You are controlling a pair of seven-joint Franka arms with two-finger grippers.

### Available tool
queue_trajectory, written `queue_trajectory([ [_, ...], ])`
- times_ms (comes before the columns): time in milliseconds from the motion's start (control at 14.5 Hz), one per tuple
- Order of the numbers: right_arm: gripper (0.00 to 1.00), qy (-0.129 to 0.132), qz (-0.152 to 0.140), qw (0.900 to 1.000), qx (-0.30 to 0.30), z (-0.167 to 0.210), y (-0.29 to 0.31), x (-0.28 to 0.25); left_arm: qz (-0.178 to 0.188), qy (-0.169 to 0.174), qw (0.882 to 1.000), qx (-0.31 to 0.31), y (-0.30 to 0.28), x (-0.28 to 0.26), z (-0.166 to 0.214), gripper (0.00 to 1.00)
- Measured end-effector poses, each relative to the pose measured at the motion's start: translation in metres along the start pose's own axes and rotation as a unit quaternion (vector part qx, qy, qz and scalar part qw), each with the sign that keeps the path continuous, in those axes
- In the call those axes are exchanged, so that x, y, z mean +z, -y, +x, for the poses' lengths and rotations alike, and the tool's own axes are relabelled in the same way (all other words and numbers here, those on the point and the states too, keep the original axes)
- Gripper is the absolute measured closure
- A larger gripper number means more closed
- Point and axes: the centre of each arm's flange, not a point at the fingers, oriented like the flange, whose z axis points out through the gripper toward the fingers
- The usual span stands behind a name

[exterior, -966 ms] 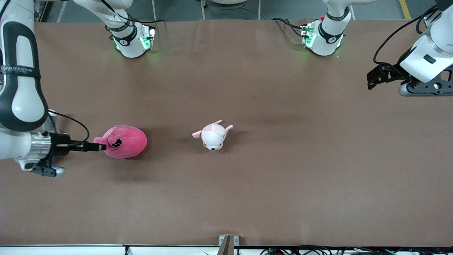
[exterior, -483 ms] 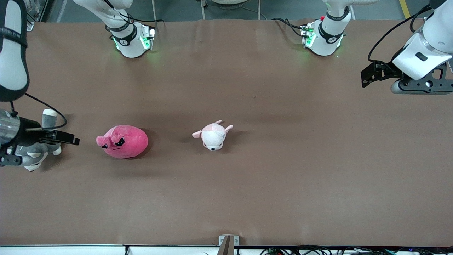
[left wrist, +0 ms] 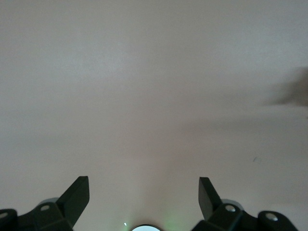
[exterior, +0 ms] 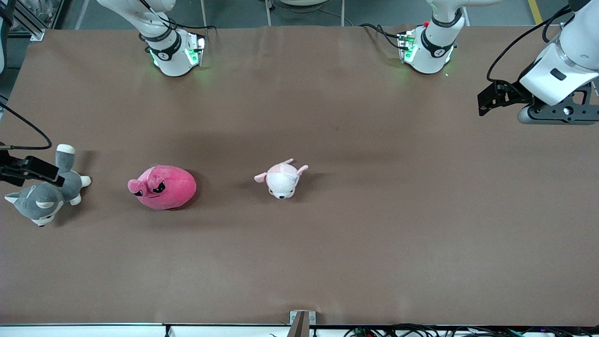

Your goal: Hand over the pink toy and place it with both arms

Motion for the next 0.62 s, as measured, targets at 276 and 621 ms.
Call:
queue_trajectory([
  [276,0.0,0.006,-0.015,1.0,0.0,-0.016,-0.002,-0.025,-0.001,-0.006,1.0,-0.002,0.002,-0.001,0.002,0.0],
  [621,0.0,0.003,-0.023,1.0,0.0,-0.027,0.001,-0.034,-0.001,-0.007,1.0,-0.007,0.007,-0.001,0.002,0.0],
])
